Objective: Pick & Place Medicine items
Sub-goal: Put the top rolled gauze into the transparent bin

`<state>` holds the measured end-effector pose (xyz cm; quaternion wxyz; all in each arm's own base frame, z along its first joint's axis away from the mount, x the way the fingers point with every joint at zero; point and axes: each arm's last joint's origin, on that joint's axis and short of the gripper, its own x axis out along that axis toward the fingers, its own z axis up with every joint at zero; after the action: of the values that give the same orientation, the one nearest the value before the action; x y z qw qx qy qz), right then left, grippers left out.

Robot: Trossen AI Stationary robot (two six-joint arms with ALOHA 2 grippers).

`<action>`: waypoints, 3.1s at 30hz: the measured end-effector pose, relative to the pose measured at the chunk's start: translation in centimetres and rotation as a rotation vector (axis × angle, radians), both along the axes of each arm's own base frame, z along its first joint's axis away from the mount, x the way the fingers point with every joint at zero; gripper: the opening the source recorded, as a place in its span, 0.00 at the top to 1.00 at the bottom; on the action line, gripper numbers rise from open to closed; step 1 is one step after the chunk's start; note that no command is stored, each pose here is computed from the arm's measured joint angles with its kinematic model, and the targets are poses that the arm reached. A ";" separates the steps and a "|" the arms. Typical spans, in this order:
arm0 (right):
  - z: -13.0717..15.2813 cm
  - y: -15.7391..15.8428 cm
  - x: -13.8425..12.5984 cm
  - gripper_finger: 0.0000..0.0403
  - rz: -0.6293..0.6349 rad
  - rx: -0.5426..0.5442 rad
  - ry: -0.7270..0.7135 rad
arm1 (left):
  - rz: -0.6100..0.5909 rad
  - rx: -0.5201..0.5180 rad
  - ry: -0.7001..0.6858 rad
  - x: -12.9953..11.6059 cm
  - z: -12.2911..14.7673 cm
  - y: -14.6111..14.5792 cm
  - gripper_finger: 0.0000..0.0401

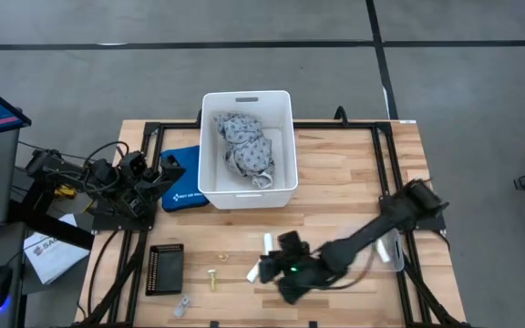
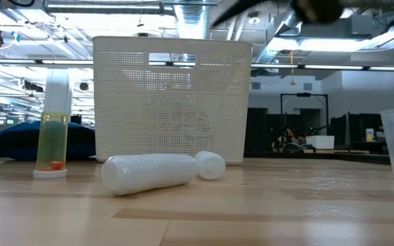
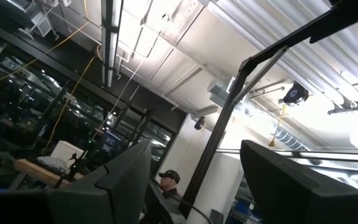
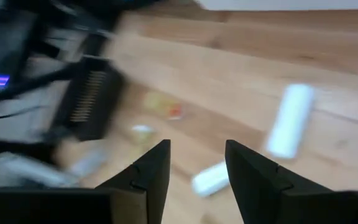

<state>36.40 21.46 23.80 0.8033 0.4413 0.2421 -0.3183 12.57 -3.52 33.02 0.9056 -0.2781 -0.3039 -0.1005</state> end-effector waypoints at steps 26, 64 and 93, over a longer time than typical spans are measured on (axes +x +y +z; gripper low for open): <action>-8.3 -3.7 4.8 0.40 -0.080 0.124 0.398 | 0.010 -0.015 -0.009 -0.1 0.1 0.1 0.40; -9.1 0.1 3.4 0.97 -0.050 0.128 0.410 | 0.002 -0.023 -0.021 0.6 0.0 -0.2 0.40; 8.1 7.3 -16.6 0.99 0.097 0.074 0.505 | -0.073 -0.006 0.032 1.8 -0.8 -1.2 0.40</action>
<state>19.79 28.77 31.87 0.7152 0.3649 0.4672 -0.3703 14.38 -4.67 32.24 0.9053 -0.2934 -0.2793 -0.1281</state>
